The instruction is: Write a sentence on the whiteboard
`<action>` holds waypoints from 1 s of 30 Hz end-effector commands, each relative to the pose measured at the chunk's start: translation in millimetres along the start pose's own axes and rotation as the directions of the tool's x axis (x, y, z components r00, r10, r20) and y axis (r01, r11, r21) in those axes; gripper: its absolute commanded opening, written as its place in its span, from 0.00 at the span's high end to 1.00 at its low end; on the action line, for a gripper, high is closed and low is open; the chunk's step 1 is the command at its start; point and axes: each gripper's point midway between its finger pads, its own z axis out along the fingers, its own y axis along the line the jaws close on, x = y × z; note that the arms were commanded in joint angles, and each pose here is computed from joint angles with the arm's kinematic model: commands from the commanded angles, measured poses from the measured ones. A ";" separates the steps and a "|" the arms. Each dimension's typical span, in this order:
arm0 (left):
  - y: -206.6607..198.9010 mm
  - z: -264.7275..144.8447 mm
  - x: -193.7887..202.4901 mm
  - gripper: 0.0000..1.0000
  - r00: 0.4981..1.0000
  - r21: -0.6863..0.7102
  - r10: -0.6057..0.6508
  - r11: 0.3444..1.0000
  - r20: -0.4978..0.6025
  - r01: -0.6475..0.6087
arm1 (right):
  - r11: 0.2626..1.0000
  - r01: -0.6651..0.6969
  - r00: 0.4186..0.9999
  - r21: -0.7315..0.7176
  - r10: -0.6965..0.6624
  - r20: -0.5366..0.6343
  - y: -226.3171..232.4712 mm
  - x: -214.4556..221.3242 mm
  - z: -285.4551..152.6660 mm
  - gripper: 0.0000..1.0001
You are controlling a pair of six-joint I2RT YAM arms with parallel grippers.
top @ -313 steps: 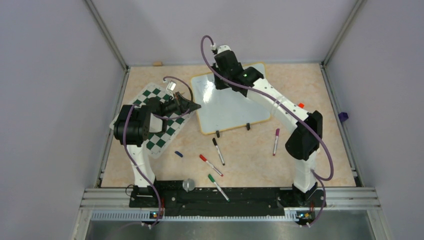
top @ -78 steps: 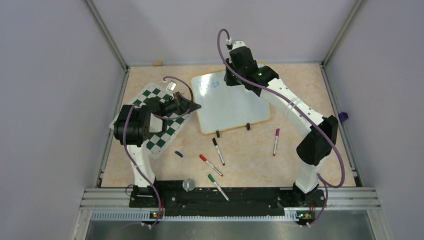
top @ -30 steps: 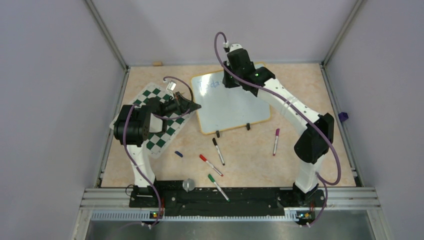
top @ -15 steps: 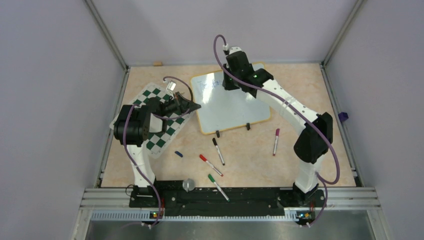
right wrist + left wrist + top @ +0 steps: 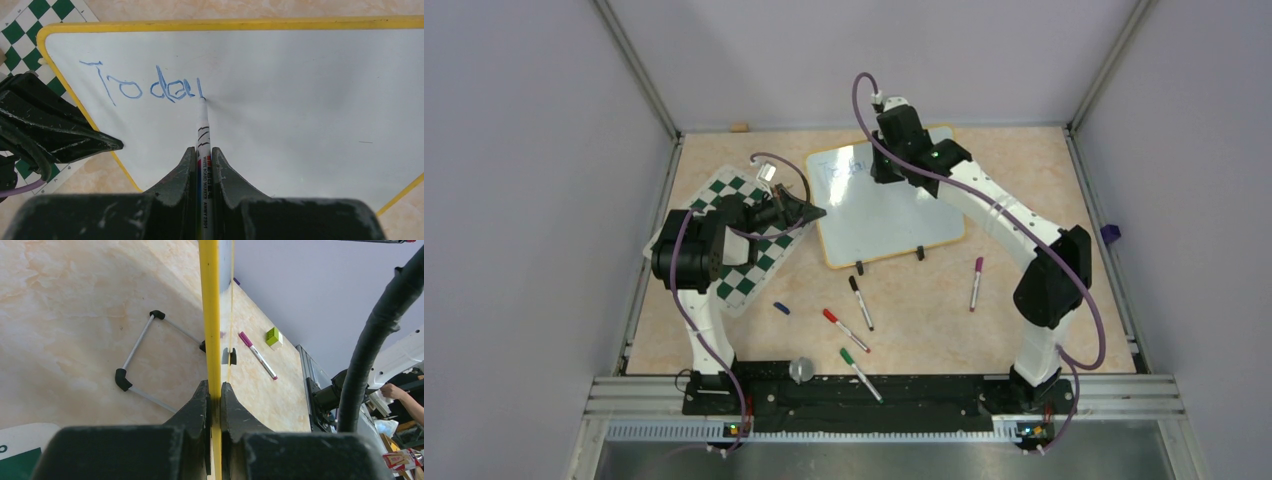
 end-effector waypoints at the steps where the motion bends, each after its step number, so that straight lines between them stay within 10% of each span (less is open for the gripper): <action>1: -16.5 -0.2 -18.1 1.00 0.974 0.052 0.225 0.973 0.042 -0.227 | 0.997 -0.019 0.999 0.072 0.016 0.044 -16.7 -17.2 1.4 1.00; 30: -16.5 -0.1 -18.6 1.00 0.973 0.054 0.225 0.972 0.041 -0.227 | 0.998 -0.013 1.000 0.068 0.011 0.028 -18.9 -17.5 5.5 1.00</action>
